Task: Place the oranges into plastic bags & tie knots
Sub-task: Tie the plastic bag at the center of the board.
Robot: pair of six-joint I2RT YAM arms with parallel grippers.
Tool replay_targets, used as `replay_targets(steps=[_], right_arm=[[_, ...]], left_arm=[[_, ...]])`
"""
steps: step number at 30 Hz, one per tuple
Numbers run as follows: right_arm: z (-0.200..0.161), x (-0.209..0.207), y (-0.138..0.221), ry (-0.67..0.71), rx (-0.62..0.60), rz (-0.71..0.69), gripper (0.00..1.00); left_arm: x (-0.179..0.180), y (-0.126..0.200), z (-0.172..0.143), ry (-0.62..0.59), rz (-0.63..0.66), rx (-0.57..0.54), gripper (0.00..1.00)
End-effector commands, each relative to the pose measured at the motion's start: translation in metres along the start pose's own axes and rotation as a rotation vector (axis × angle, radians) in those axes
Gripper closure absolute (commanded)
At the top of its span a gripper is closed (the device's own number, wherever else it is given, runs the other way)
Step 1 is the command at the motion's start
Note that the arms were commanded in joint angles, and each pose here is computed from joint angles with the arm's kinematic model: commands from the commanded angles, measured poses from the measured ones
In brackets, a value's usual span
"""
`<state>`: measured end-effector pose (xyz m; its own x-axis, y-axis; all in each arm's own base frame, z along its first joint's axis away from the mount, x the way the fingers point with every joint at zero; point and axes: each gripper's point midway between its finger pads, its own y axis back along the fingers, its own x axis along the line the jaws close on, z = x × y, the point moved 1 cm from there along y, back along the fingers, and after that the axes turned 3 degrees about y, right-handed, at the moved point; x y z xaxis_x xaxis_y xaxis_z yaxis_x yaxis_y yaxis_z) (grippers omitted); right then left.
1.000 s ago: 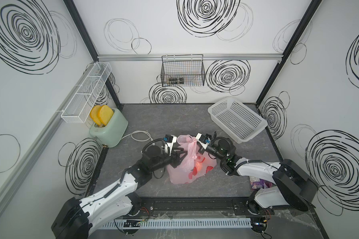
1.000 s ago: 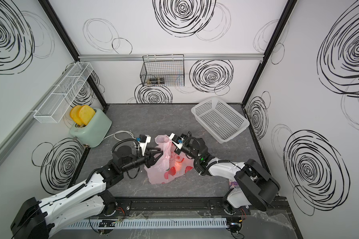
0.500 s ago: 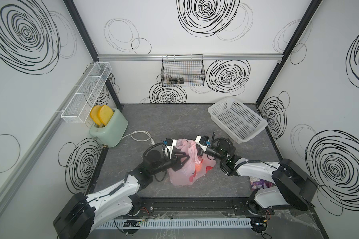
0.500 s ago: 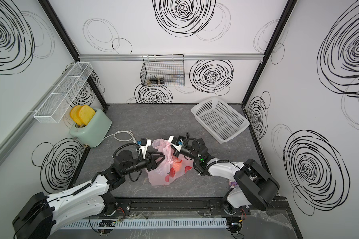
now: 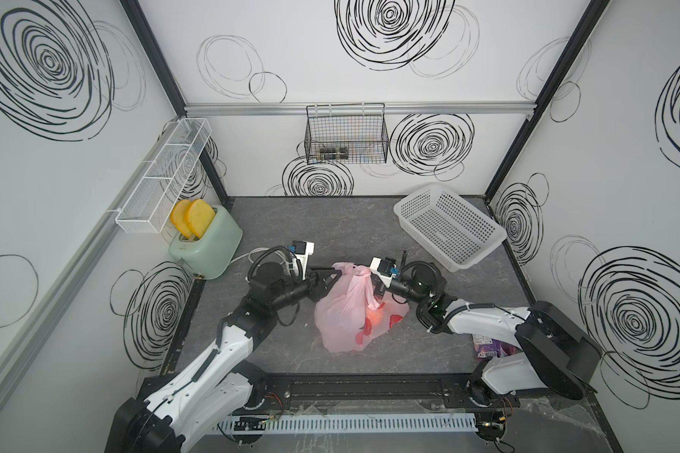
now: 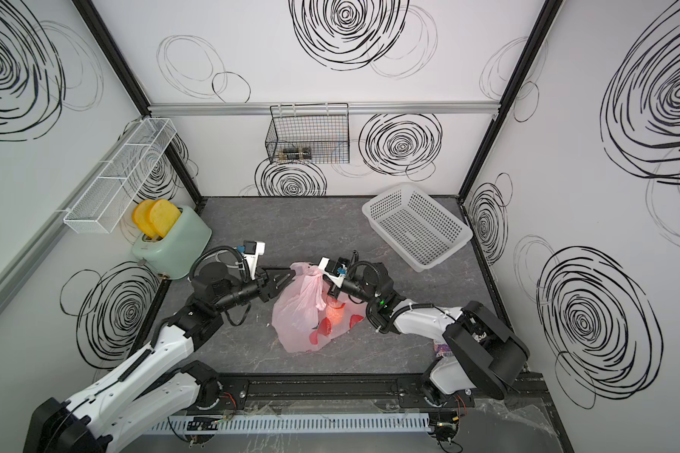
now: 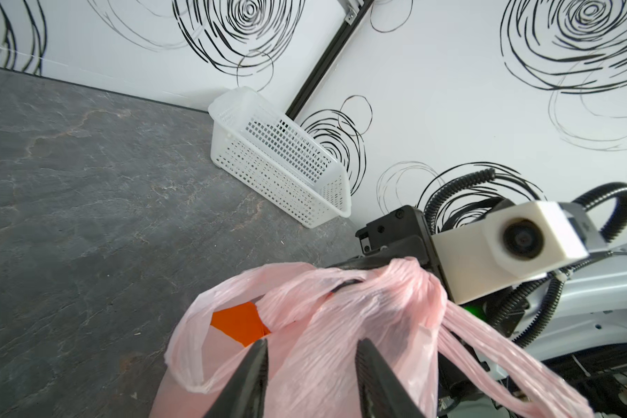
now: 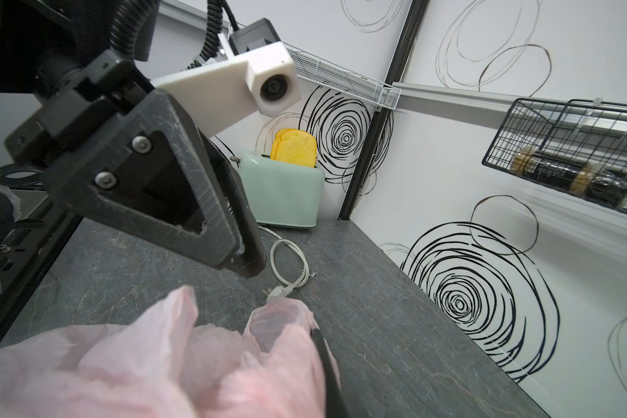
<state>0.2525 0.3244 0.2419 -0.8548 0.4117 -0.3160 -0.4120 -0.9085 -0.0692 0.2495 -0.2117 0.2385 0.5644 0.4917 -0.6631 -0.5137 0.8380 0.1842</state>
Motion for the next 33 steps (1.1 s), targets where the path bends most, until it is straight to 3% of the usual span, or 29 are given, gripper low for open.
replay_targets(steps=[1, 12, 18, 23, 27, 32, 33], right_arm=[[0.012, 0.002, -0.002, 0.004, -0.035, 0.018, 1.00], [0.011, 0.004, -0.002, -0.003, -0.028, 0.026, 1.00], [0.012, 0.005, -0.003, -0.004, -0.032, 0.032, 1.00], [0.012, 0.005, -0.003, -0.003, -0.031, 0.028, 1.00], [0.012, 0.006, -0.003, -0.004, -0.031, 0.031, 1.00], [0.012, 0.007, -0.003, -0.003, -0.030, 0.035, 1.00], [0.012, 0.008, -0.003, -0.004, -0.028, 0.035, 1.00]], left_arm=[[-0.024, -0.010, 0.004, -0.089, -0.104, 0.030, 0.53], [-0.004, -0.024, 0.007, -0.157, -0.025, 0.034, 0.51], [-0.004, -0.029, 0.015, -0.183, -0.032, 0.031, 0.56], [-0.006, -0.031, 0.013, -0.184, -0.061, 0.042, 0.70], [-0.009, -0.032, 0.009, -0.195, -0.082, 0.054, 0.75], [-0.008, -0.032, 0.014, -0.204, -0.065, 0.038, 0.99], [-0.008, -0.031, 0.016, -0.205, -0.058, 0.033, 1.00]])
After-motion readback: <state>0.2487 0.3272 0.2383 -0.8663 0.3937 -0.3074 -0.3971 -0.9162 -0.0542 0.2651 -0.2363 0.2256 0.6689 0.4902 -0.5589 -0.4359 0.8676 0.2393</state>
